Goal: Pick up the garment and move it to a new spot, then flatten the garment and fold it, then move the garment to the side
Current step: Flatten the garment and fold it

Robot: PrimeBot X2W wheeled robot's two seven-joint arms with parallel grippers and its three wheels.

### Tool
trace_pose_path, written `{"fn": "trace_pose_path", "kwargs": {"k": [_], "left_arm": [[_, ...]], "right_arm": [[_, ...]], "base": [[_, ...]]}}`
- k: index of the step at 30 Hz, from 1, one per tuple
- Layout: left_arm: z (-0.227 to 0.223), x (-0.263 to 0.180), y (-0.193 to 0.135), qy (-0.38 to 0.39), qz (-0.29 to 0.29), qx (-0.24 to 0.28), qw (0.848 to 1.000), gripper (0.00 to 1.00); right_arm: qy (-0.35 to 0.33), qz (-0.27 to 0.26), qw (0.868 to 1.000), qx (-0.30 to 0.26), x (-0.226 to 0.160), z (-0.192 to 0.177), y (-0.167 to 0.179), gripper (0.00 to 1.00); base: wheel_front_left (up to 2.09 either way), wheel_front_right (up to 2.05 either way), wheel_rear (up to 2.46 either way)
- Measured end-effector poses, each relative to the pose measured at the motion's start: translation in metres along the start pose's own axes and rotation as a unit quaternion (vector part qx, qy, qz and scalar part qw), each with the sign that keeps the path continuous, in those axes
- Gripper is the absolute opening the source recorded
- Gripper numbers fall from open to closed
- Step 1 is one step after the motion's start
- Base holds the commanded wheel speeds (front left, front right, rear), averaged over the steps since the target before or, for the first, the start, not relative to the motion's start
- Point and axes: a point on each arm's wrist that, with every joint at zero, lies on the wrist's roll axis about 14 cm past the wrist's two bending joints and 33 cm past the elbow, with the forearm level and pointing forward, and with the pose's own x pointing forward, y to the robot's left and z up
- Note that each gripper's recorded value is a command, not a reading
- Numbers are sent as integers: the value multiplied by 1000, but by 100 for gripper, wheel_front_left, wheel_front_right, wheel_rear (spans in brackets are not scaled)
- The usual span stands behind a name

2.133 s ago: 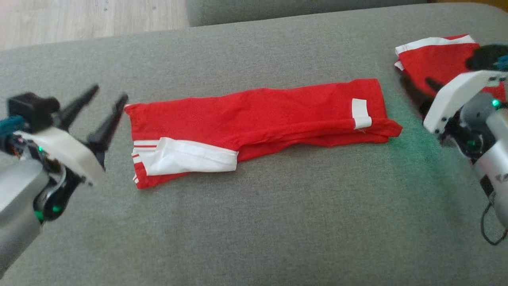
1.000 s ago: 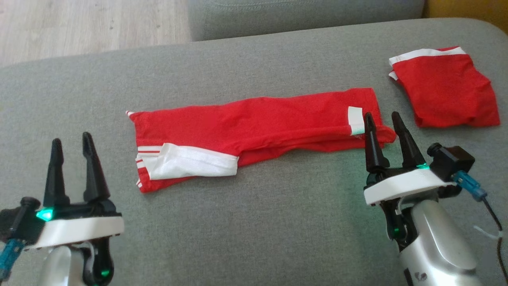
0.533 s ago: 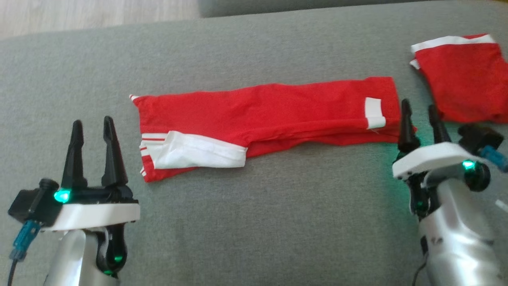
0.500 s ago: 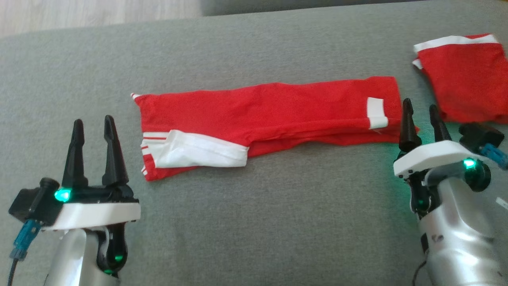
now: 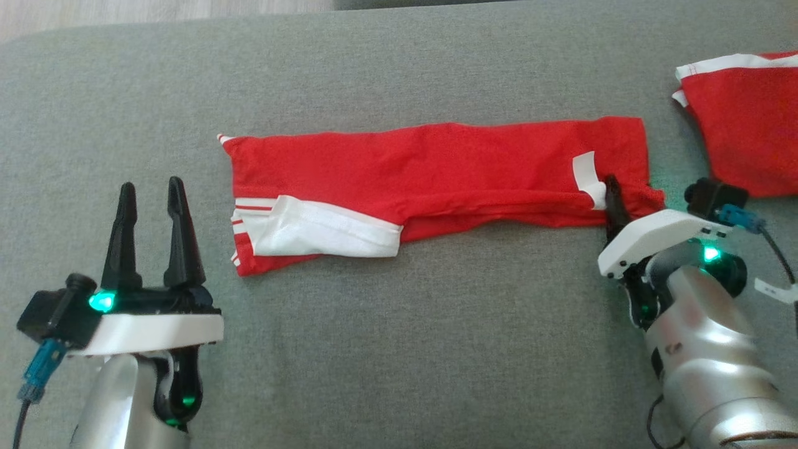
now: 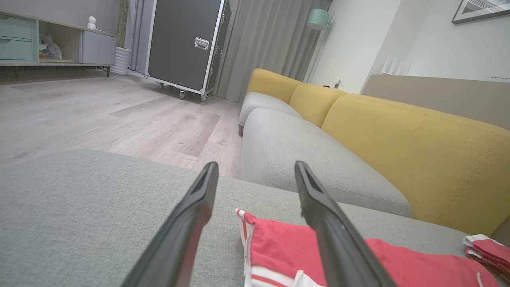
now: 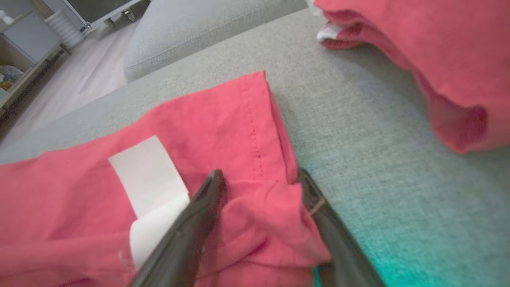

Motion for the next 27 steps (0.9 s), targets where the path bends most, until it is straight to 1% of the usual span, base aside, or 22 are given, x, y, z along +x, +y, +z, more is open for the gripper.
{"fn": "trace_pose_path", "kwargs": {"k": [6,9,12,16,18,21,27], "left_arm": [[2,4,-4,-4,-5,-2,1000,100],[5,6,-8,-9,-11,-4,1000,100],[9,7,-14,-15,-18,-5,1000,100],[14,6,-19,-22,-25,-6,999,100],[16,6,-21,-24,-27,-6,999,100],[20,3,-22,-28,-29,-5,999,100],[30,-4,-25,-40,-31,-3,999,100]], "right_arm": [[-20,-3,999,-26,-5,5,-2,0],[-32,-15,999,-40,-10,13,-12,0],[-54,-38,996,-55,-17,29,-34,0],[-89,-80,988,-101,-31,65,-76,0],[-103,-91,985,-109,-35,76,-85,0],[-114,-84,984,-112,-37,83,-76,0],[-139,-46,984,-99,-35,94,-34,0]], "base": [[0,0,0],[0,0,0],[0,0,0],[0,0,0],[0,0,0],[0,0,0],[0,0,0]]}}
